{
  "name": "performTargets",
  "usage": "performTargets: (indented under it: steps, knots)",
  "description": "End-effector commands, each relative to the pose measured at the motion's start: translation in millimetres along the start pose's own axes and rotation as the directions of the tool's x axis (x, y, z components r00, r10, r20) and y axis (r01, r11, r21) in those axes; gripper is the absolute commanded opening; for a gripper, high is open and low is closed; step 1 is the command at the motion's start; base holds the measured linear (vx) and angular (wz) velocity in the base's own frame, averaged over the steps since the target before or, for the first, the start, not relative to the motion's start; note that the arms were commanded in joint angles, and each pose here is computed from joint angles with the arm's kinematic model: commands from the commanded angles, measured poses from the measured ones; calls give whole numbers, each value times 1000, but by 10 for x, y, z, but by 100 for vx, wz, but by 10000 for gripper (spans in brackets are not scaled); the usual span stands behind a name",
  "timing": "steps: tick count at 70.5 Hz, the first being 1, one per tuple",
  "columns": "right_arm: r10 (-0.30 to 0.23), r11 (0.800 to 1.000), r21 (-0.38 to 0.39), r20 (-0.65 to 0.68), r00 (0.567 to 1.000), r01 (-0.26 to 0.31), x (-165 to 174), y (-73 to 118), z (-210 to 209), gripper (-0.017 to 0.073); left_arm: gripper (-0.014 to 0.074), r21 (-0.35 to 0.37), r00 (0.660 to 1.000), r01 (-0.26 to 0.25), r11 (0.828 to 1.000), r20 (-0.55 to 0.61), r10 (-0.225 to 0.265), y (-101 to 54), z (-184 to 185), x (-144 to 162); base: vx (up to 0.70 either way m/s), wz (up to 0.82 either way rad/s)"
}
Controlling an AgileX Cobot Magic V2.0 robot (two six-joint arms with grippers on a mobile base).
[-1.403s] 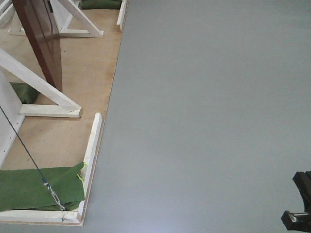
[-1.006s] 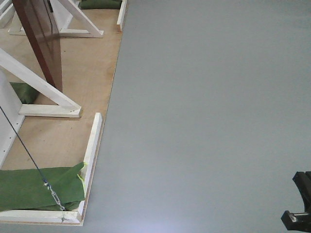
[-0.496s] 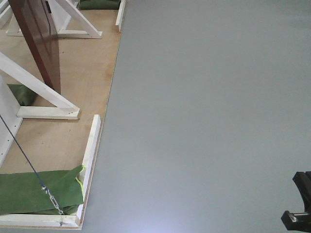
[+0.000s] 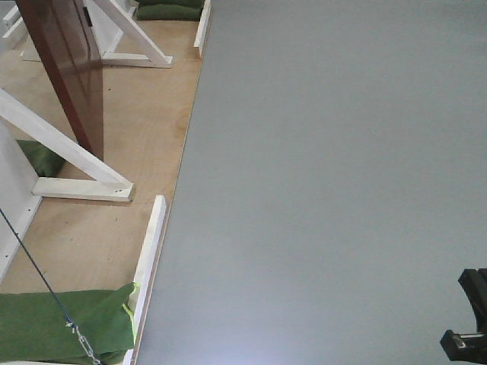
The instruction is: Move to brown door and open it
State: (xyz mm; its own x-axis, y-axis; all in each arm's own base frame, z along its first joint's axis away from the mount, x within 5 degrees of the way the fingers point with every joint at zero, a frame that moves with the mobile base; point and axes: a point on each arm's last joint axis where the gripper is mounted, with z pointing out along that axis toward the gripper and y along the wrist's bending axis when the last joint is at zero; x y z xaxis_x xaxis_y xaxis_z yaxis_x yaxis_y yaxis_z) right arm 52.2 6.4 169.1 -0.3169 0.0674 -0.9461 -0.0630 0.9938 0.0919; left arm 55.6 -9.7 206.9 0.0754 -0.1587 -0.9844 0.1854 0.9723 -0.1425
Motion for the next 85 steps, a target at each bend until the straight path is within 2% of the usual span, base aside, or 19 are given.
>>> performTargets:
  steps: [1, 85]
  knots:
    - [-16, 1000, 4, 94, 995, 16, -72, -3, -11, 0, 17, 4, 997, 9, 1000, 78, -9, 6, -19, -4, 24, 11]
    - [-16, 1000, 4, 94, 995, 16, -73, -3, -11, 0, 17, 4, 997, 9, 1000, 78, -9, 6, -19, -4, 30, -4]
